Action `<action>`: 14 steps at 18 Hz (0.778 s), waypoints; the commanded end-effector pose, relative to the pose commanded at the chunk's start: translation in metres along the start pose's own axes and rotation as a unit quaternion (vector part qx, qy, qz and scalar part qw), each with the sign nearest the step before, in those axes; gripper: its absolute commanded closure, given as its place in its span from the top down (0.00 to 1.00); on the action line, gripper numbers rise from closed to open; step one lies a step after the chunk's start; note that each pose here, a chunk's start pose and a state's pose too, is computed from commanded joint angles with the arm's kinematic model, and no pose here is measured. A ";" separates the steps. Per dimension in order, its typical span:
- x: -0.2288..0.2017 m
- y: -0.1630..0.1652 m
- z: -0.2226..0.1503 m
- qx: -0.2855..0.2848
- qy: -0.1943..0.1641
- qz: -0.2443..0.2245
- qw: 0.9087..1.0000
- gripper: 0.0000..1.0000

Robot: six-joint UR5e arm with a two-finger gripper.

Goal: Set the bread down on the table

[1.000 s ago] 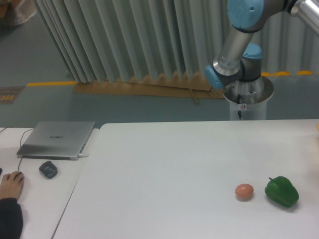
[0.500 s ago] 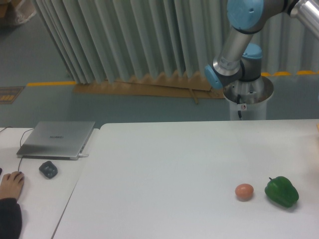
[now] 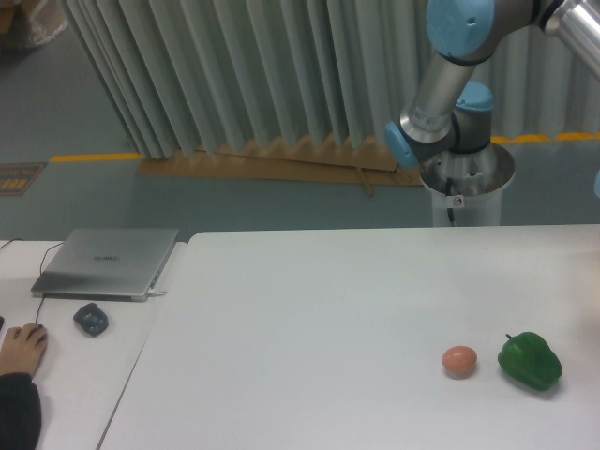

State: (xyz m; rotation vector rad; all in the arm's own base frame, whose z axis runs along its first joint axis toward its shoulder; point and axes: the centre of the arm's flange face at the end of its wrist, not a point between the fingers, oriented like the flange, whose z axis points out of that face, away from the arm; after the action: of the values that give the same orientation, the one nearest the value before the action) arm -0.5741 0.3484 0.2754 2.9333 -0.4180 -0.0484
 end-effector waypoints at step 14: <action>0.043 0.007 -0.079 0.074 0.042 -0.032 0.996 0.33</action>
State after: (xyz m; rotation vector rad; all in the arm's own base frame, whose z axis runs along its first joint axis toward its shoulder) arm -0.5301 0.3437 0.3541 3.0797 -0.3288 0.1004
